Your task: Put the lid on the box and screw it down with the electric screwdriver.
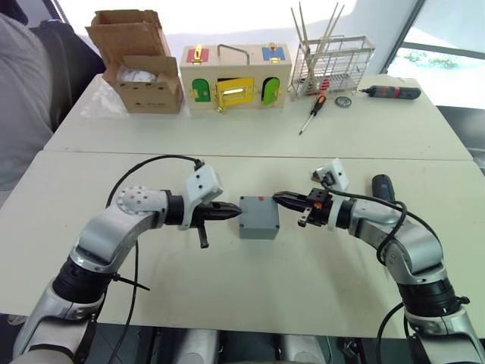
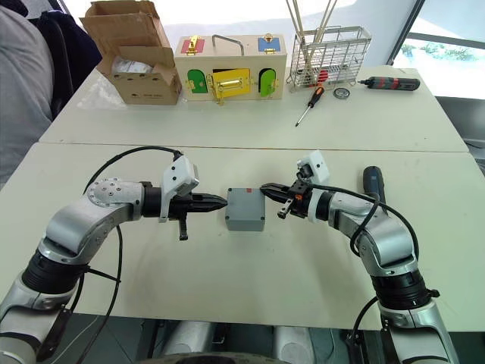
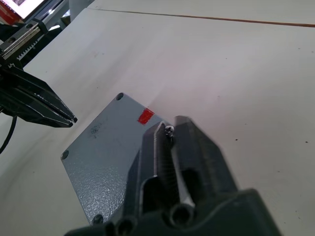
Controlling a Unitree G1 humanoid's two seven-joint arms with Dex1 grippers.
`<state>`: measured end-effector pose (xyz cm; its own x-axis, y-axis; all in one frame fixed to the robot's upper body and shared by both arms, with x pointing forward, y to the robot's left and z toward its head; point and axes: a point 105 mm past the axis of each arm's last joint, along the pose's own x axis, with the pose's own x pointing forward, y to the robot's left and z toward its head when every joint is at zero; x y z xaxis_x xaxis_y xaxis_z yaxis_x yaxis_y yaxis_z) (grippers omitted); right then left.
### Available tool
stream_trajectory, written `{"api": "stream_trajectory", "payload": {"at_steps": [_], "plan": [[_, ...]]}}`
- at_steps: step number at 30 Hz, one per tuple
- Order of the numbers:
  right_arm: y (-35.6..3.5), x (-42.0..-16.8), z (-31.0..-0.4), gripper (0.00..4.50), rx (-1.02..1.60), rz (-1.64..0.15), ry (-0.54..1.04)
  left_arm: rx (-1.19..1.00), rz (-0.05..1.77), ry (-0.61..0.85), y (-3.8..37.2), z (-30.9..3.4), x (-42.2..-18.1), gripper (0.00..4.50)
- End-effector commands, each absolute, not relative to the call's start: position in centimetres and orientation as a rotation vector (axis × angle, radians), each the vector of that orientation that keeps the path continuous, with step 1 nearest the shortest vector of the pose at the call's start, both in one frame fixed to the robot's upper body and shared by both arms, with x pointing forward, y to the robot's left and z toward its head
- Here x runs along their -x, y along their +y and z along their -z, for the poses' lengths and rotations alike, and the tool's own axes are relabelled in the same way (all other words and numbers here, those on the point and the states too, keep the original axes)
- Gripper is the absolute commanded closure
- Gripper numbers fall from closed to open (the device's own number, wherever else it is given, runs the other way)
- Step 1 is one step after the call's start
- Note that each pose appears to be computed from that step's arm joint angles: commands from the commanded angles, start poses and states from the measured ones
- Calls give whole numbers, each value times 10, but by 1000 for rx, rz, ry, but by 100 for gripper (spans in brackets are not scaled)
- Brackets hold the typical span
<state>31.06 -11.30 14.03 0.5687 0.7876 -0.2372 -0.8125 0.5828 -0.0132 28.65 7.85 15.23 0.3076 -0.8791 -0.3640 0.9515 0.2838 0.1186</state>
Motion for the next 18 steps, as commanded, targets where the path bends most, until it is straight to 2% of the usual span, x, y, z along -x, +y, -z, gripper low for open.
{"api": "stream_trajectory", "payload": {"at_steps": [1,5,7,10,12,14,18], "plan": [[-113,-311,-155,260,157,-951,166,-359,1244,195,77,-162,-288,450],[-118,-311,-162,72,192,-943,160,-356,1245,187,76,-164,-288,450],[-130,-315,-174,14,219,-913,146,-356,1250,165,73,-168,-290,450],[-162,-327,-225,14,187,-786,54,-334,1294,87,61,-184,-288,450],[-184,-330,-247,14,170,-720,59,-317,1343,44,50,-192,-283,450],[-210,-334,-254,14,203,-636,136,-319,1402,17,39,-195,-275,450],[-252,-322,-237,6,341,-537,422,-385,1472,-2,24,-188,-266,450]]}}
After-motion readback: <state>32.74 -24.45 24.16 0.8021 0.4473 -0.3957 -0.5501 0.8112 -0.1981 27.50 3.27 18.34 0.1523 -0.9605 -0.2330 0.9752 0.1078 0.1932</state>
